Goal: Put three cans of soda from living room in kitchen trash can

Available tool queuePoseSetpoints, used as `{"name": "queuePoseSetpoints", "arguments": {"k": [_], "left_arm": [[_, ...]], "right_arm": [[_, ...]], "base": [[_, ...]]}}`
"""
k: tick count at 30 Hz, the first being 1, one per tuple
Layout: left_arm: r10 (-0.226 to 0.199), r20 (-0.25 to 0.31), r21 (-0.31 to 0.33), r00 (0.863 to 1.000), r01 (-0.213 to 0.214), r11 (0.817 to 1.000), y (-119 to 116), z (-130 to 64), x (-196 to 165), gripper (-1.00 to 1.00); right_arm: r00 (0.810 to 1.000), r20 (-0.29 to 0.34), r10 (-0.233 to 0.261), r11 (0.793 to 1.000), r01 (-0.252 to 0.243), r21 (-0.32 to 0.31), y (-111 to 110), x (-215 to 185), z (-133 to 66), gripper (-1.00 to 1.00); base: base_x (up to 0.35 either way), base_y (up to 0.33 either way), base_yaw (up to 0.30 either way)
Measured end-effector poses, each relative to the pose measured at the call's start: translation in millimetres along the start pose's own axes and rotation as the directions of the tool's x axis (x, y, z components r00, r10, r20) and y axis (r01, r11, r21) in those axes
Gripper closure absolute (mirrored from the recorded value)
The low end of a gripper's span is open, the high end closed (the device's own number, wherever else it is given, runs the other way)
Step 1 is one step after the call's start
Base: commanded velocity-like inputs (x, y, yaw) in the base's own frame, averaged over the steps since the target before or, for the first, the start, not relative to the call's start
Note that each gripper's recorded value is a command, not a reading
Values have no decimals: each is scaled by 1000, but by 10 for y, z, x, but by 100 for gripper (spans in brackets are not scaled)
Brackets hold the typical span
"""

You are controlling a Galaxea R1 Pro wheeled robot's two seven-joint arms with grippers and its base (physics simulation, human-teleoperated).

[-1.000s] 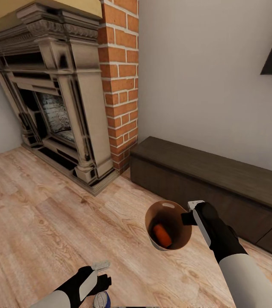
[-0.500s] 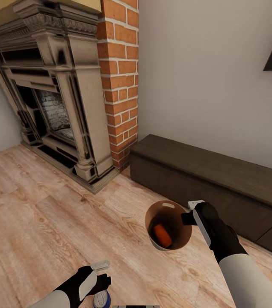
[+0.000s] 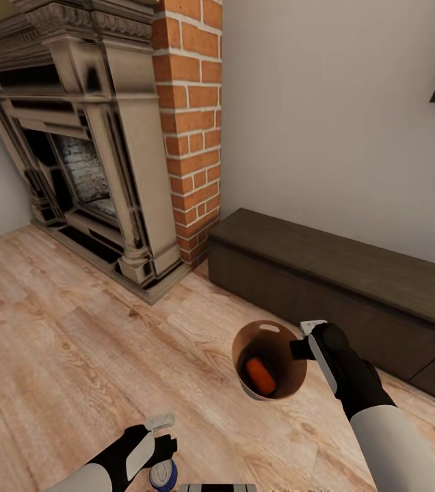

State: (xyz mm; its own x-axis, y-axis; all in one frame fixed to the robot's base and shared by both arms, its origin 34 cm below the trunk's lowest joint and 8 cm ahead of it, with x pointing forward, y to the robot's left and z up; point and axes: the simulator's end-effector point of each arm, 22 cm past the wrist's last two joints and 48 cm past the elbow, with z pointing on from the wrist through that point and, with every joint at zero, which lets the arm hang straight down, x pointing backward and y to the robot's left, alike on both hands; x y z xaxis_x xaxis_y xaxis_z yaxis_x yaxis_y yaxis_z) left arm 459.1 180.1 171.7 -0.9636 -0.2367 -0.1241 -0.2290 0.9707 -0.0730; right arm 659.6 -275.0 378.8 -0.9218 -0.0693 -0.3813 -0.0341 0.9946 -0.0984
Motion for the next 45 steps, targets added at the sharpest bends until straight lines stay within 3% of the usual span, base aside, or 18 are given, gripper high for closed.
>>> {"name": "queuePoseSetpoints", "arguments": {"k": [13,31,45], "left_arm": [[-2,-9,-2,1000,2,1000,10,43,41,-100],[-7,24,-2,1000,7,1000,9,42,-32,-100],[-8,-20,-12,1000,8,1000,46,198,142,-100]], "right_arm": [[1000,-7,-6,1000,6,-2,31,25,51,100],[989,147,3,999,3,-41,282,-333,-349,100],[994,114,2,999,3,-44,309,-200,-142,100]], "base": [[0,0,0],[0,0,0],[0,0,0]]}}
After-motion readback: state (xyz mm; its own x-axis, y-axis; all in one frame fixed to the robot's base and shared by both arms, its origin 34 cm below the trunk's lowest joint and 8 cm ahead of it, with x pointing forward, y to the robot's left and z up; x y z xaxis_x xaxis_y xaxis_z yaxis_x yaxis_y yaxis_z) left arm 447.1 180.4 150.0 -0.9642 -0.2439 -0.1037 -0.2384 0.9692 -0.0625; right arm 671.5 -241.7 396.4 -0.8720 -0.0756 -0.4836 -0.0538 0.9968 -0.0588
